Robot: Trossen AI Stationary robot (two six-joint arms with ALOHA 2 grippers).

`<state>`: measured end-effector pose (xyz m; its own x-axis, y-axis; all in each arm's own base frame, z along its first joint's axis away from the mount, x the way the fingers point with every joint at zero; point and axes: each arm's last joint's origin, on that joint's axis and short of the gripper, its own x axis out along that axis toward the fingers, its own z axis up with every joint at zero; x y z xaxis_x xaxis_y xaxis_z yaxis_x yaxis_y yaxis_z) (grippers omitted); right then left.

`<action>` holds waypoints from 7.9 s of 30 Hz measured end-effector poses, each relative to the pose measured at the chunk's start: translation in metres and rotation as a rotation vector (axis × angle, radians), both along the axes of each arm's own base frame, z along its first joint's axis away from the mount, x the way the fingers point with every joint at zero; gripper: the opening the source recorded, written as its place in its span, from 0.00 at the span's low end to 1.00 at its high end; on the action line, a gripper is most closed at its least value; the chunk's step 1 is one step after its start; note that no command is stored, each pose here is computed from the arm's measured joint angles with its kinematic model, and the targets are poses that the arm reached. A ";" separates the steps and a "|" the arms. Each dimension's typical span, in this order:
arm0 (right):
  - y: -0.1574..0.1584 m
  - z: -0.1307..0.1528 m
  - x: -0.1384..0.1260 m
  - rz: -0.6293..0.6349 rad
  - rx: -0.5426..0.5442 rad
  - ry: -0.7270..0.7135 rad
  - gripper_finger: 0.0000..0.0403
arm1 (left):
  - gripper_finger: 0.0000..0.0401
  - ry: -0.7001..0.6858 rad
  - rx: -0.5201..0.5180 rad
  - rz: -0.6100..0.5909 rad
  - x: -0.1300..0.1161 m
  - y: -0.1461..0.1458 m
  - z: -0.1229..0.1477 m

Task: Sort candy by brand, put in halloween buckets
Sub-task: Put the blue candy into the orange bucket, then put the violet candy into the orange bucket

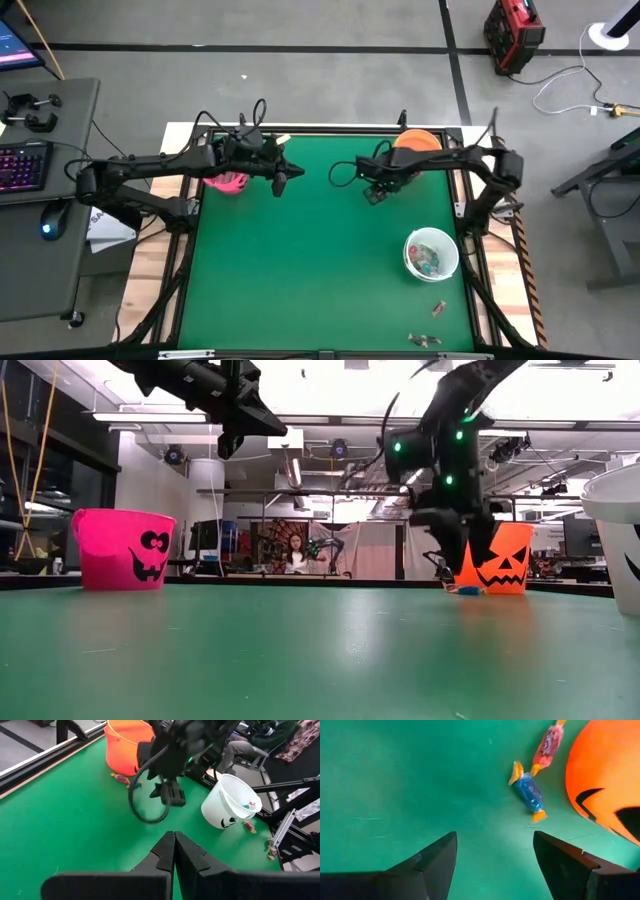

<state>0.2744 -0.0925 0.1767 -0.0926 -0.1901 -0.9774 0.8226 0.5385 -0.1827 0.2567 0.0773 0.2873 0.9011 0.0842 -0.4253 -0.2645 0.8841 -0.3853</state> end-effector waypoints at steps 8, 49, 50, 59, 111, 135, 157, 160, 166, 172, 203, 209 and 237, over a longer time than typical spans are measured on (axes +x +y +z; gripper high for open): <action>-0.008 -0.020 0.008 -0.129 -0.069 0.012 0.63 | 0.00 0.002 0.023 -0.009 0.000 0.000 0.000; -0.006 -0.019 0.018 -0.375 -0.121 -0.153 0.63 | 0.00 0.025 0.049 -0.026 -0.001 0.000 -0.002; -0.005 -0.019 0.018 -0.394 -0.140 -0.154 0.63 | 0.00 0.026 0.048 -0.026 -0.001 0.000 -0.002; 0.009 -0.017 0.018 -0.553 -0.274 -0.182 0.63 | 0.00 0.058 0.052 -0.034 -0.002 -0.001 -0.005; 0.004 -0.054 -0.015 -0.754 -0.358 -0.183 0.59 | 0.00 0.057 0.077 -0.046 -0.002 0.000 -0.005; 0.042 -0.028 -0.009 -0.361 -0.183 -0.238 0.02 | 0.00 0.057 0.085 -0.049 -0.002 0.000 -0.004; 0.002 0.098 -0.107 -0.626 -0.585 -0.557 0.00 | 0.00 0.036 0.038 -0.017 -0.001 0.000 -0.003; -0.017 0.090 -0.113 -0.725 -0.572 -0.488 0.00 | 0.00 0.034 0.021 -0.009 -0.001 0.000 -0.003; -0.041 0.081 -0.115 -0.660 -0.500 -0.412 0.09 | 0.00 0.034 0.021 -0.008 -0.001 0.000 -0.003; -0.048 0.083 -0.118 -0.595 -0.469 -0.419 0.34 | 0.00 0.033 0.012 -0.004 -0.001 0.000 -0.003; 0.211 0.162 -0.033 0.395 0.769 -1.082 0.60 | 0.00 0.034 -0.011 0.006 -0.001 0.000 -0.003; 0.261 0.183 -0.029 0.491 0.772 -0.812 0.60 | 0.00 0.034 -0.011 0.006 -0.001 0.000 -0.003; 0.380 0.037 -0.042 0.380 0.586 0.177 0.60 | 0.00 0.036 0.013 -0.006 -0.001 0.000 -0.003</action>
